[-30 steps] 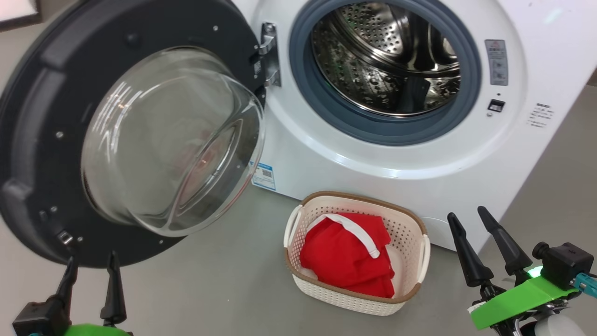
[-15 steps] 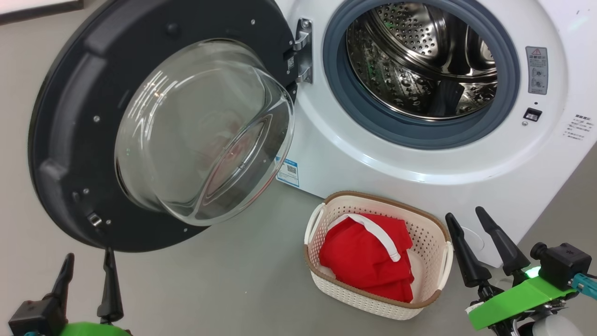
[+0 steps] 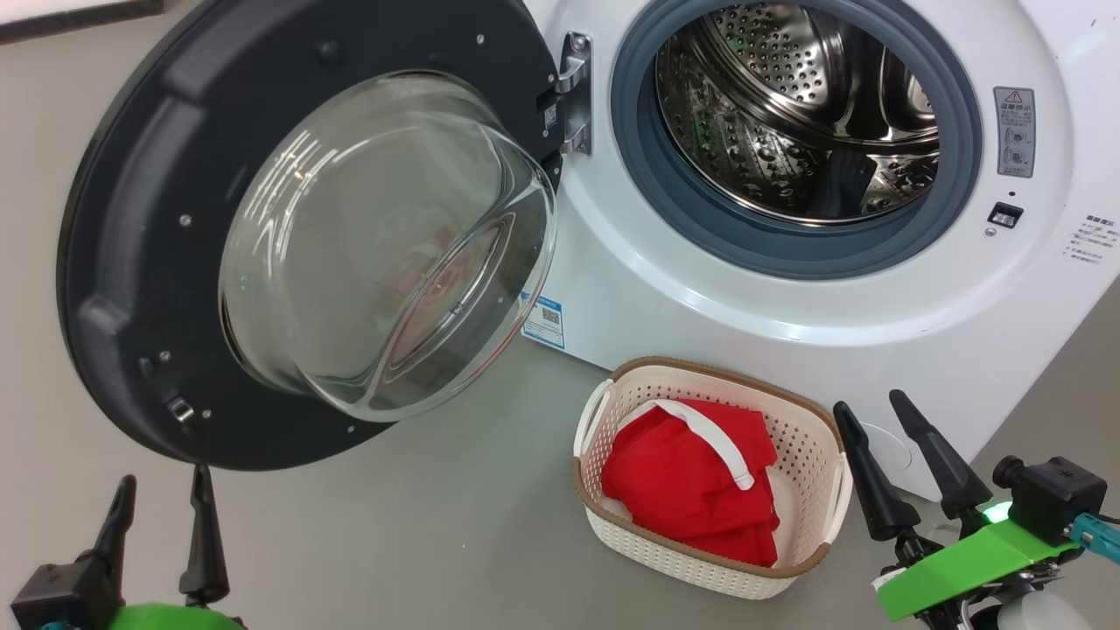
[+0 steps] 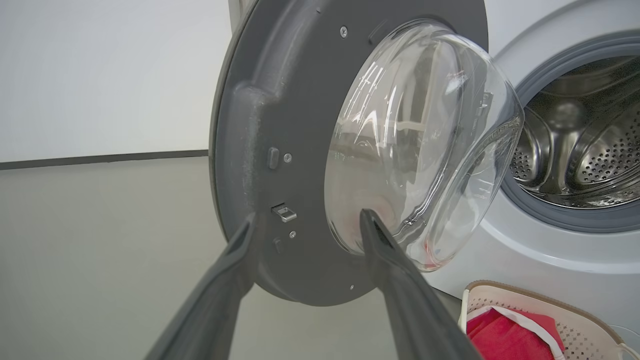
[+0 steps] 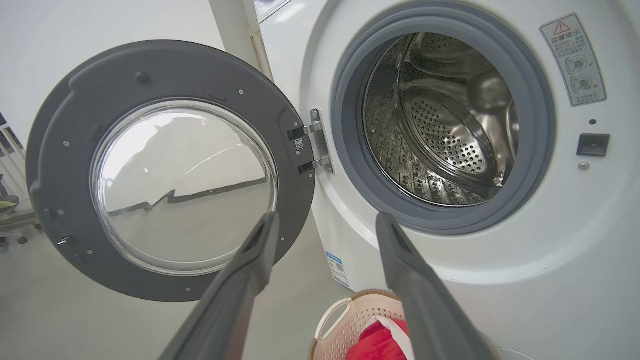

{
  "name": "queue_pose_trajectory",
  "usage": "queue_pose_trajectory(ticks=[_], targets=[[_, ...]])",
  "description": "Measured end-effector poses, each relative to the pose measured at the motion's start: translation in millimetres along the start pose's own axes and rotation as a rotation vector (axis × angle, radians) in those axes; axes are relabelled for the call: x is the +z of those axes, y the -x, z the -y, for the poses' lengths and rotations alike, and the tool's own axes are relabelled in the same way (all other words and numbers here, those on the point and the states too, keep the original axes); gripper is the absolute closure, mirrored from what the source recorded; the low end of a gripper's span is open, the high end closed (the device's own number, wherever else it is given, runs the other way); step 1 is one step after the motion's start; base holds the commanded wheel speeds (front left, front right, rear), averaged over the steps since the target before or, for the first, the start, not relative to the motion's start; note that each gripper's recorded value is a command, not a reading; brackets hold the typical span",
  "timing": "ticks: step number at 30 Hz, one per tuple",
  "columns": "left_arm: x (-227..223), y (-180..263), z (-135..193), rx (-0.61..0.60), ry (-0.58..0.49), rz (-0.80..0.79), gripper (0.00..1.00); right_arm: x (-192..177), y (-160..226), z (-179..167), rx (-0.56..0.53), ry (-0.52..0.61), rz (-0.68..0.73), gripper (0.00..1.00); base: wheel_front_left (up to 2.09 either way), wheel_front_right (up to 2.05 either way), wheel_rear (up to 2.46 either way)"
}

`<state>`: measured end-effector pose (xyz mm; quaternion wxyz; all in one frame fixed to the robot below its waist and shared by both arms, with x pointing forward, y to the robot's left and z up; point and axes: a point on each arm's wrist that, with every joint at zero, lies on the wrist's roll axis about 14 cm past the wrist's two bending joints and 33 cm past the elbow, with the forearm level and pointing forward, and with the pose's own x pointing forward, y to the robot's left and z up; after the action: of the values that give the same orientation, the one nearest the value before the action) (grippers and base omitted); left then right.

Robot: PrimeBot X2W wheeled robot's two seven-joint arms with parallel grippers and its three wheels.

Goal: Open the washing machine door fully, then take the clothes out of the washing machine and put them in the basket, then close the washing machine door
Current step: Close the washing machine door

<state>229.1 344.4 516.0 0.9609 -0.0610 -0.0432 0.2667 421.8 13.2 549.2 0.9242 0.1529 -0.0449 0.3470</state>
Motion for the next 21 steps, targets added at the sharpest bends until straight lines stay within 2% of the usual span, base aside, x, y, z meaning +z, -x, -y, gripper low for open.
queue_pose_trajectory(ticks=[21], targets=[[-2.5,1.7,-4.6,0.000,-0.018,-0.012,0.00,-0.8,2.0,2.6,-0.008,0.000,-0.004,0.00,0.00,0.00,0.00]])
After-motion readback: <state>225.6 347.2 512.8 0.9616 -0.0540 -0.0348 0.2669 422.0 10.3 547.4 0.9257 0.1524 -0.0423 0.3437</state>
